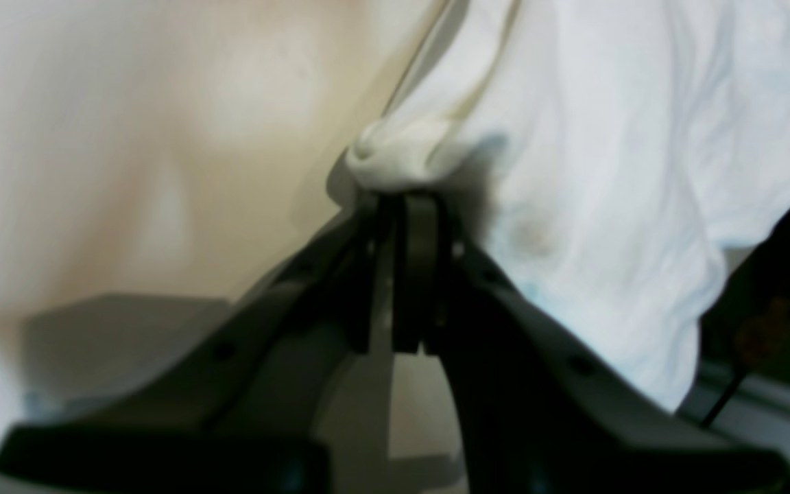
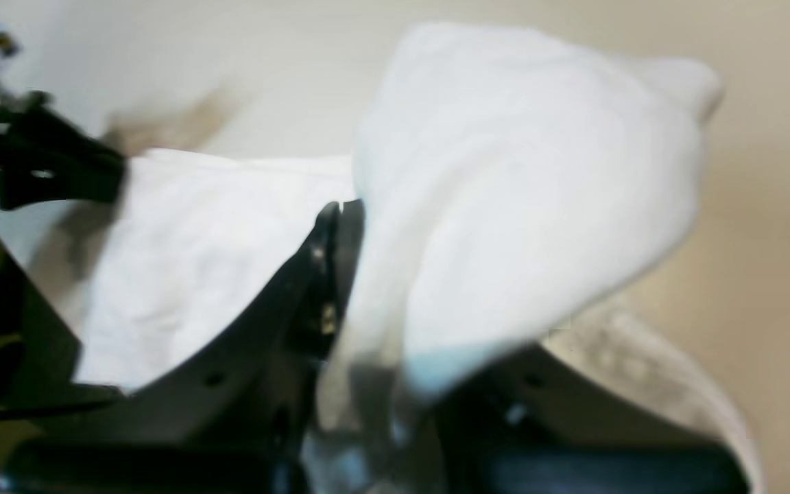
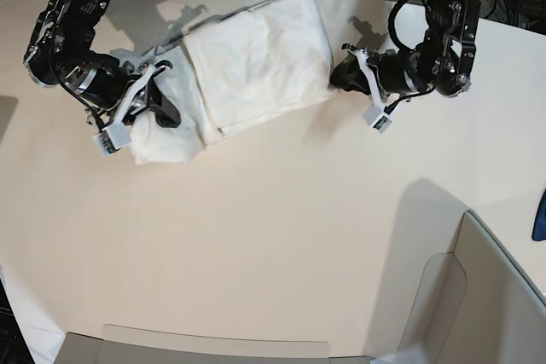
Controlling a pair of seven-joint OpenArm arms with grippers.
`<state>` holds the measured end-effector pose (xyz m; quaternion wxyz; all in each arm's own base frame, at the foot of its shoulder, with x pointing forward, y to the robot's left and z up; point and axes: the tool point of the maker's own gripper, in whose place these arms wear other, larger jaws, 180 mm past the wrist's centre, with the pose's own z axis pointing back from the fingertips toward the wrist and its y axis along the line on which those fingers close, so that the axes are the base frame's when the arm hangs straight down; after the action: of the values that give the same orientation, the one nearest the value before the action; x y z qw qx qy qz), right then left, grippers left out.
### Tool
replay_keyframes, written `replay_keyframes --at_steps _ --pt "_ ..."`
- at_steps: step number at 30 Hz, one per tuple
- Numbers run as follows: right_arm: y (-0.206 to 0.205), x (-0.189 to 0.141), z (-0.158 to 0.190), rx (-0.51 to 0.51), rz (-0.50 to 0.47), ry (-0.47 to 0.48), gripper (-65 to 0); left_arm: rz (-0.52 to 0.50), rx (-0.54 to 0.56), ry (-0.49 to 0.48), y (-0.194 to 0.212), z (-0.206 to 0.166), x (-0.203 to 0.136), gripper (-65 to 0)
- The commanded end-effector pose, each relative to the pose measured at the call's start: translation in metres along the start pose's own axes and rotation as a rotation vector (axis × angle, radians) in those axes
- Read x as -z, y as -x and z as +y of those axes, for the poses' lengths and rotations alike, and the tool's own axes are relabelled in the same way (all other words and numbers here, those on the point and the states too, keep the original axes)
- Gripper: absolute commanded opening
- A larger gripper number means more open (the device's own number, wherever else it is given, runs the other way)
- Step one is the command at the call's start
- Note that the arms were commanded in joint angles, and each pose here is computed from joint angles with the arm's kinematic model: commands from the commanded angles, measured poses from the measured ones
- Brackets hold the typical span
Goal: Layout the t-shirt on the table in an organized manner, then fold the t-shirt properly
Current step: 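Lift the shirt end with the right gripper and fold it toward the left gripper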
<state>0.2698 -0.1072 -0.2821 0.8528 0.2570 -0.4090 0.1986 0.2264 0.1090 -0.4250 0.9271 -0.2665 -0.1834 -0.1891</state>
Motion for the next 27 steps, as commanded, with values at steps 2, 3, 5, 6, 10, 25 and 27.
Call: replay_keyframes --at_steps 2,3,5,6,10,25,27 --pt "-0.016 0.007 0.020 -0.048 -0.044 -0.069 -65.0 0.112 -0.003 -0.093 0.017 0.022 0.001 -60.7" --pt "-0.016 0.013 0.028 -0.049 -0.042 -0.095 -65.0 0.108 -0.003 -0.096 0.013 0.024 0.002 -60.7" --pt "-0.013 0.022 0.038 -0.049 -0.028 -0.112 -65.0 0.098 0.002 -0.102 0.005 0.028 0.000 -60.7" --pt "-0.011 0.026 0.042 -0.052 -0.015 -0.112 -65.0 0.093 0.005 -0.104 0.002 0.028 0.000 -60.7" --pt "-0.006 0.046 0.062 -0.080 0.031 -0.129 -65.0 0.085 0.011 -0.107 -0.003 0.029 -0.001 -60.7" --pt "0.047 0.110 0.077 -0.066 0.299 -0.149 -65.0 0.077 0.011 -0.107 -0.004 0.029 -0.001 -60.7" --pt "0.054 0.118 0.080 -0.060 0.331 -0.176 -65.0 0.076 0.011 -0.107 -0.005 0.029 -0.001 -60.7"
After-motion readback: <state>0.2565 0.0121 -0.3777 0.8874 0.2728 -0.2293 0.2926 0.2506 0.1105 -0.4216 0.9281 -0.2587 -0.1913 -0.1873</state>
